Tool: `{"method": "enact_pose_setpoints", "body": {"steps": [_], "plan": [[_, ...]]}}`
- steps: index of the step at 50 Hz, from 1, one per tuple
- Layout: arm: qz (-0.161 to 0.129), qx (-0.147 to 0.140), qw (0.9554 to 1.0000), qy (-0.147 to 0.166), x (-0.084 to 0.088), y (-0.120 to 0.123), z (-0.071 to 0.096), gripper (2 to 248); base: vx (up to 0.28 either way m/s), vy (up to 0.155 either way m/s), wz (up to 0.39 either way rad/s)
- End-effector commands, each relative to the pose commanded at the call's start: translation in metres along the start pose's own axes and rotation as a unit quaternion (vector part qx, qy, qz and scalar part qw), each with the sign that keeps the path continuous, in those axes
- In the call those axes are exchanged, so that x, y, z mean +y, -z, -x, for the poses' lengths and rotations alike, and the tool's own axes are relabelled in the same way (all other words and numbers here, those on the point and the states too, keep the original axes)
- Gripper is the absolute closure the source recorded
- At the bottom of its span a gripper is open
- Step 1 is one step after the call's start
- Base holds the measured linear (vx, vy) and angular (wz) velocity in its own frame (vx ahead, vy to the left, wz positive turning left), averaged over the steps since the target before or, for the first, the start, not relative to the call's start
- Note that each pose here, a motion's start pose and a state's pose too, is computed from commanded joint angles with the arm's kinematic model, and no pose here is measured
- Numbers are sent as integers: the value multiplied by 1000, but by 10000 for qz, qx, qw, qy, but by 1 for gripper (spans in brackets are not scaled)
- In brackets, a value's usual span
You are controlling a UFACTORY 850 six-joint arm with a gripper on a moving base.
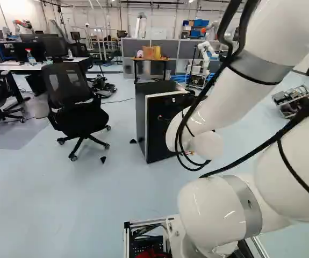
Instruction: Grab a drink from the fridge
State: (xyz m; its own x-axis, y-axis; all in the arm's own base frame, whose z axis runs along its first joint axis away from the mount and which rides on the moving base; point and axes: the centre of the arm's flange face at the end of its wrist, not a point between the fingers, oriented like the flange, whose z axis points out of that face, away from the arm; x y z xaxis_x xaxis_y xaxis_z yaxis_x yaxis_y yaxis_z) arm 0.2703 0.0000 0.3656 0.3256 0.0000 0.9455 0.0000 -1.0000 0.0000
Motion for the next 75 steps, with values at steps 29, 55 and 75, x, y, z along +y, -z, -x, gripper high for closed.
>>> {"method": "enact_pose_setpoints", "body": {"steps": [29,55,75], "plan": [[0,0,10000,0,0,0,0,3,59,-28,175],[0,0,10000,0,0,0,0,3,37,-27,118],[0,0,10000,0,0,0,0,3,64,-61,4]]}}
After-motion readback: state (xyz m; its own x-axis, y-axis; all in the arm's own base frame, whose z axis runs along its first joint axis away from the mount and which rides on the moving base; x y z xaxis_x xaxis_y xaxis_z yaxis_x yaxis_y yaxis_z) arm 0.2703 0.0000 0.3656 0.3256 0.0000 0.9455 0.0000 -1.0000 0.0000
